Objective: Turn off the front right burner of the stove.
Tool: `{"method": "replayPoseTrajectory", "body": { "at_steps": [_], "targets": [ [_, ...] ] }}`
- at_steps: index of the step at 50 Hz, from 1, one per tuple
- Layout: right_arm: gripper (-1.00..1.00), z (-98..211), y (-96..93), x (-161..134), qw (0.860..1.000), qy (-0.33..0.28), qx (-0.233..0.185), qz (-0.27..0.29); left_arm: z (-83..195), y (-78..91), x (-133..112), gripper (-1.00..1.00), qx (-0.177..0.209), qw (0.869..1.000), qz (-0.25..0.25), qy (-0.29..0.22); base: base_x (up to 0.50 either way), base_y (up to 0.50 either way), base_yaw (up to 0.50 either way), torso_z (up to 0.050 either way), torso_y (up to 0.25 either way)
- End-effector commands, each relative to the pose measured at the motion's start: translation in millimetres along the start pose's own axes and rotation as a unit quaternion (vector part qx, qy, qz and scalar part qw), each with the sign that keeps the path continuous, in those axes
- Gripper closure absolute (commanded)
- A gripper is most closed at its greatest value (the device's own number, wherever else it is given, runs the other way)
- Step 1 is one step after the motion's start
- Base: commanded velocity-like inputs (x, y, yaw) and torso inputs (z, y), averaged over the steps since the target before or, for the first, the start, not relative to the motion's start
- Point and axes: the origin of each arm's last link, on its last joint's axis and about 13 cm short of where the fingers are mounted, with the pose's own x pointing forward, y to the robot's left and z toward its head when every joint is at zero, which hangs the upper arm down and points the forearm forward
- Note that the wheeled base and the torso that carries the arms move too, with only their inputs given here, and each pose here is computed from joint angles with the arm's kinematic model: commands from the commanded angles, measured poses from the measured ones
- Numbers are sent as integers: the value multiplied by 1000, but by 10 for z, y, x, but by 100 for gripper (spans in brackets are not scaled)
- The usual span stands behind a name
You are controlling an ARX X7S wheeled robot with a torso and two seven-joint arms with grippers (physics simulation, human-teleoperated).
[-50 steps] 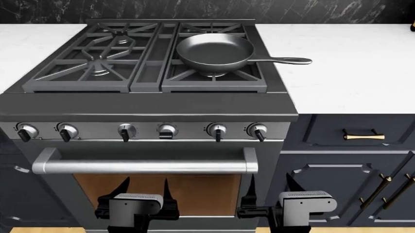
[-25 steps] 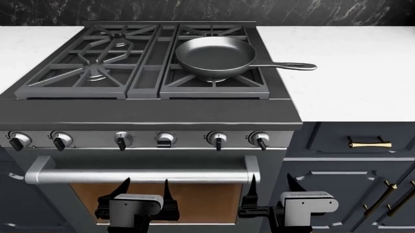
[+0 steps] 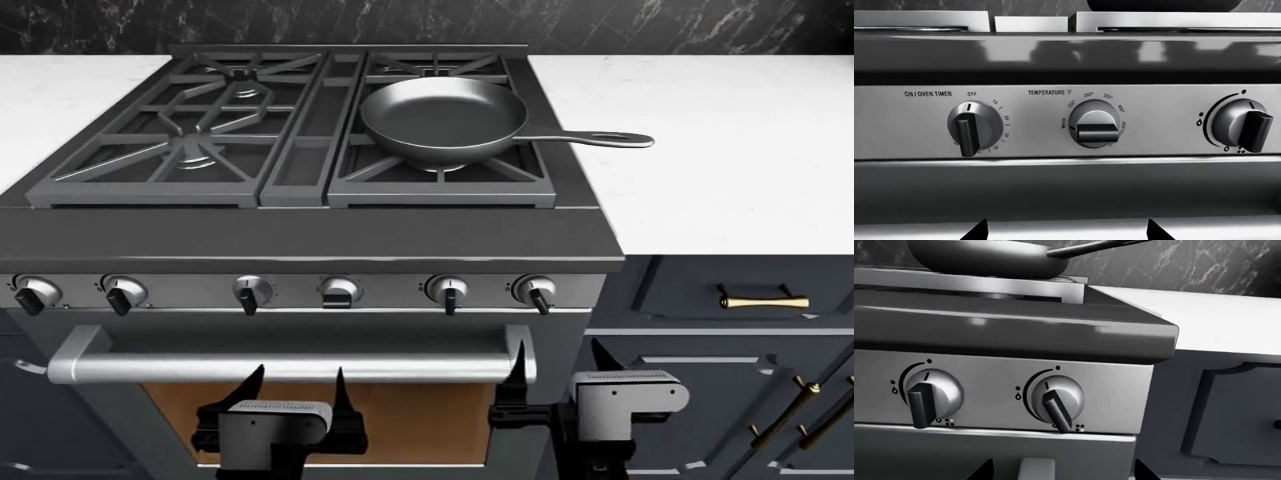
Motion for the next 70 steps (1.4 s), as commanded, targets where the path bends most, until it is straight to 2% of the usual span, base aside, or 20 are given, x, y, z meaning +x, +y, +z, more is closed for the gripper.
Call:
{"method": "replayPoseTrajectory", "body": {
  "at_steps": [1, 10, 15, 26, 41, 70],
  "targets": [
    [-100, 50, -36, 250, 995, 3, -95, 6, 37, -2, -22, -100, -5, 1000, 1, -7, 0, 0, 0, 0, 0],
    [-100, 63, -87, 391, 988, 8, -151, 22, 47, -3, -23, -100, -6, 1000, 2, -8, 0, 0, 0, 0, 0],
    [-100, 96, -108, 405, 986, 8, -166, 28, 55, -8, -20, -100, -6, 1000, 1, -9, 0, 0, 0, 0, 0],
    [-100, 90, -112, 407, 985, 14, -167, 27, 56, -10, -19, -100, -7, 1000, 1, -10, 0, 0, 0, 0, 0],
    [-100, 18, -104, 559, 980, 36, -192, 20, 47, -9, -21, -100, -6, 1000, 1, -8, 0, 0, 0, 0, 0],
    [-100, 125, -61, 677, 982, 6, -187, 27, 47, -11, -24, -100, -5, 1000, 1, -8, 0, 0, 0, 0, 0]
  ]
}}
